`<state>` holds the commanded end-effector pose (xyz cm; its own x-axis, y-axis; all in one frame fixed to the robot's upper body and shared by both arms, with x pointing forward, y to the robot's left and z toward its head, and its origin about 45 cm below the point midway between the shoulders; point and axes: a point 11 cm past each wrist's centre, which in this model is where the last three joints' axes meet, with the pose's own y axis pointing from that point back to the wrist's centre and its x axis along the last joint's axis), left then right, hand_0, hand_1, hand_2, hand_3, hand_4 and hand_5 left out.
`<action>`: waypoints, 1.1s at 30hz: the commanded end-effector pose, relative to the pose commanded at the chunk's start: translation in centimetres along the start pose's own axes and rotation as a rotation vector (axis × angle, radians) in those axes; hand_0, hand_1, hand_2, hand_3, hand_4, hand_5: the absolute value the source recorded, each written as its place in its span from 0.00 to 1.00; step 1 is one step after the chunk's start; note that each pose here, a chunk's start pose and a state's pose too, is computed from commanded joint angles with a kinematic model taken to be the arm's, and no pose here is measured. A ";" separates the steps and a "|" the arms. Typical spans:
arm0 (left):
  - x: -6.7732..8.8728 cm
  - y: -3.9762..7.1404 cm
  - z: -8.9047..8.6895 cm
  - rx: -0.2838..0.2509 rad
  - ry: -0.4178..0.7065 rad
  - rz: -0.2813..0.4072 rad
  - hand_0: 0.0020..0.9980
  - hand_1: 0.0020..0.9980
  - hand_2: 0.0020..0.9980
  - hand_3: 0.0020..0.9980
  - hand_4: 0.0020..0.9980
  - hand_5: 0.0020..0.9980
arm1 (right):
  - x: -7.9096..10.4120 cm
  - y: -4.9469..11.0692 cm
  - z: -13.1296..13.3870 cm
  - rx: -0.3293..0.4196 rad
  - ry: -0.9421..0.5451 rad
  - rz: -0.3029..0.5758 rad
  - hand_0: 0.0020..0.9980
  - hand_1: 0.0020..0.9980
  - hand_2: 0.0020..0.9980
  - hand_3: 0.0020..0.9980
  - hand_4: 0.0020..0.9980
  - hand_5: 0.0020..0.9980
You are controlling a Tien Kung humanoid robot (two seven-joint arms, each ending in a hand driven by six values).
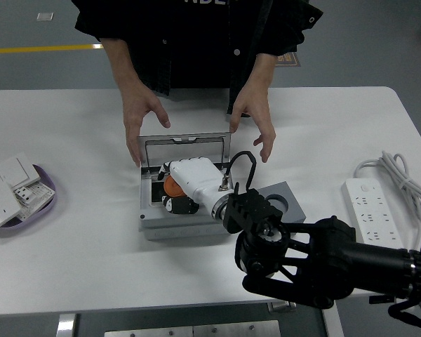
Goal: Pick up the cylinder from the cube,place it in the box,flap close box
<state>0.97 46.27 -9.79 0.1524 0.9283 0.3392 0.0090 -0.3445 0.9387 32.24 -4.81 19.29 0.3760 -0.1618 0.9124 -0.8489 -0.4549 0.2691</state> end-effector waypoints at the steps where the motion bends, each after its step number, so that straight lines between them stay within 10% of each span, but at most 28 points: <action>1: 0.0 0.0 0.0 -0.001 -0.001 0.000 0.60 0.62 0.61 0.62 0.68 0.22 | 0.1 0.0 0.0 0.000 -0.003 0.006 0.75 0.66 0.70 0.74 0.72 0.38; 10: -0.1 0.0 0.1 -0.004 -0.002 -0.002 0.60 0.62 0.61 0.62 0.68 0.22 | 1.1 0.2 -0.1 0.008 -0.029 0.061 0.78 0.66 0.69 0.78 0.96 0.42; 33: 0.0 0.0 0.2 -0.009 0.002 0.001 0.60 0.62 0.61 0.62 0.68 0.23 | 7.7 0.9 1.2 0.009 -0.137 0.198 0.77 0.65 0.68 0.76 0.98 0.46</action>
<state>1.12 46.24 -9.81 0.1500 0.9282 0.3406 -0.0006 -0.3444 0.9388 34.80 -7.47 26.17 0.2503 -0.3658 0.8964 -0.9080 -0.4101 0.0862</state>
